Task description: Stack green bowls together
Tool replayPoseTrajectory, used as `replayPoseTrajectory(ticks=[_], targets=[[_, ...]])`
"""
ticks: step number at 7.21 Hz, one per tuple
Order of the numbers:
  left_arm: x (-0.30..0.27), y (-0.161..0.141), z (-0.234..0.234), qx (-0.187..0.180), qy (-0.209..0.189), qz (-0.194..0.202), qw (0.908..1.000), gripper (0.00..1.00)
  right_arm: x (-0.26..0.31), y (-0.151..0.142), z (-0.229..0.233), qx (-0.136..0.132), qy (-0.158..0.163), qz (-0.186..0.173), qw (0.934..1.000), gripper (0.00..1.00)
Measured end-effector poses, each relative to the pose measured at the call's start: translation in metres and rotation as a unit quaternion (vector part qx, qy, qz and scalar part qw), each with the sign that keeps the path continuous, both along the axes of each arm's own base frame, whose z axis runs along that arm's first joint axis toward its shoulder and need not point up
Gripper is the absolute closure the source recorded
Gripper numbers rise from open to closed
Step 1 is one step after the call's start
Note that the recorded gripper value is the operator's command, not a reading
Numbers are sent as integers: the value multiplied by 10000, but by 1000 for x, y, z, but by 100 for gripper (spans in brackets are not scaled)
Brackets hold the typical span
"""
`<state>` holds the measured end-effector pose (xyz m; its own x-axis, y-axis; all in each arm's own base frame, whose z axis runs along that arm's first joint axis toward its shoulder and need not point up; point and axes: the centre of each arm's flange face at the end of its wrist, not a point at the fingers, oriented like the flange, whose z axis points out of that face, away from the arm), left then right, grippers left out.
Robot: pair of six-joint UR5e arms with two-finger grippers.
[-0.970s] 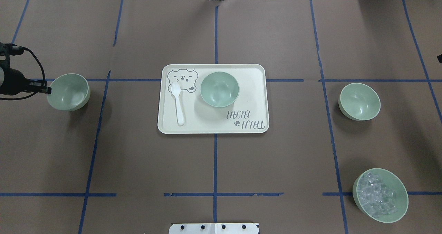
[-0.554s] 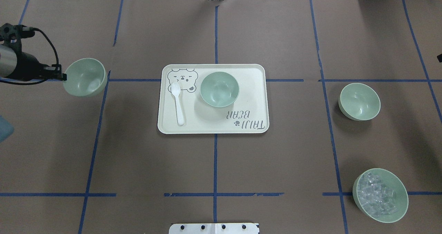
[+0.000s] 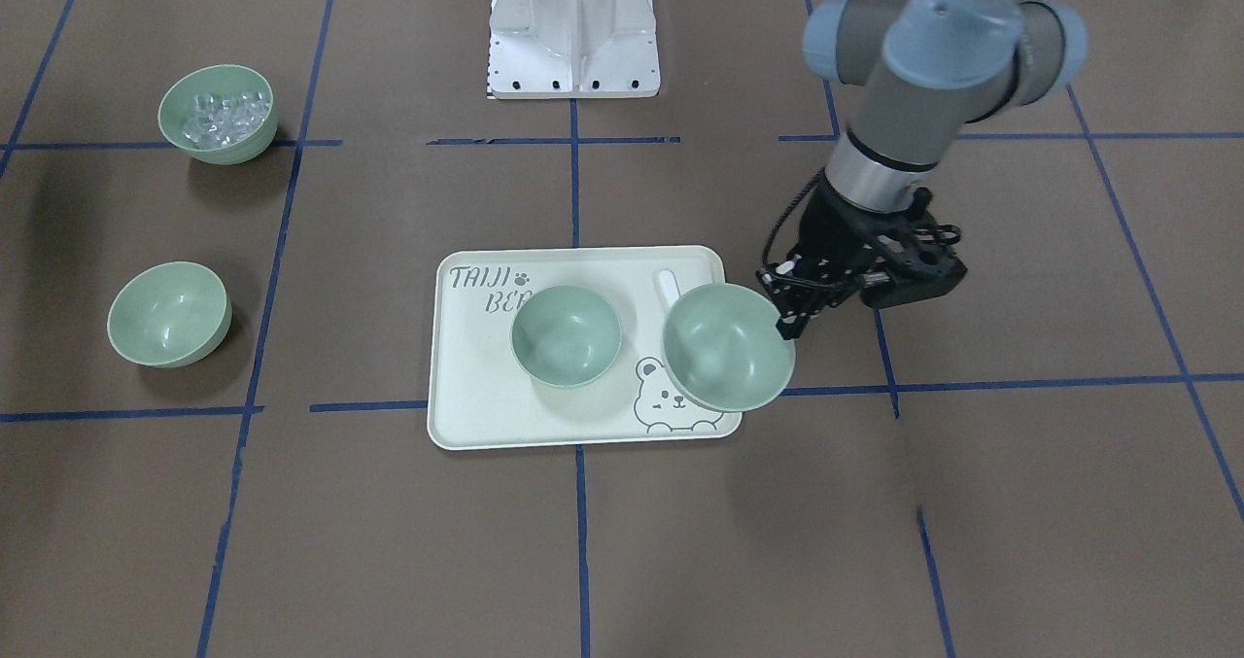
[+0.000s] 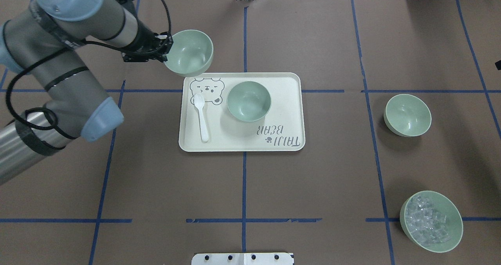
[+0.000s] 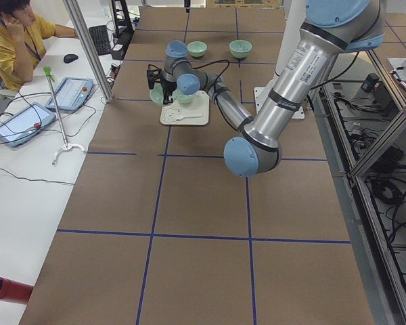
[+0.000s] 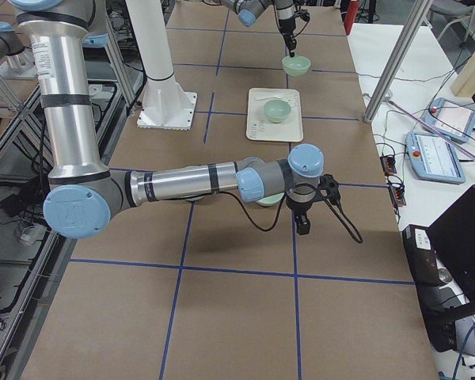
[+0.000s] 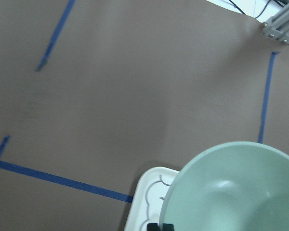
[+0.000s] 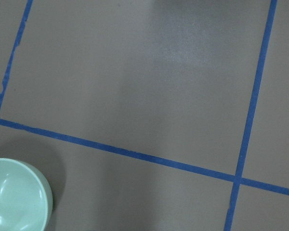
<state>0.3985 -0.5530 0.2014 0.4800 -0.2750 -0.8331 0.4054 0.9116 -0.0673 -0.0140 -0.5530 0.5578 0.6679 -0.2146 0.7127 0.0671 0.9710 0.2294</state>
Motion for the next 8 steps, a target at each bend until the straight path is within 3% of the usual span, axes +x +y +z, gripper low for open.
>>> replayPoseTrajectory(ticks=[2,4,8], targets=[[81,15,-43,-202,56,-6,9998,100,0,0,0,-6,-1,4,10000,0],[142,48,-44,-196,-108,102,9997,100,0,0,0,-5,-1,5,10000,0],[165,54,-25,-267,-321,161,9990,100,0,0,0,-7,-1,5,10000,0]])
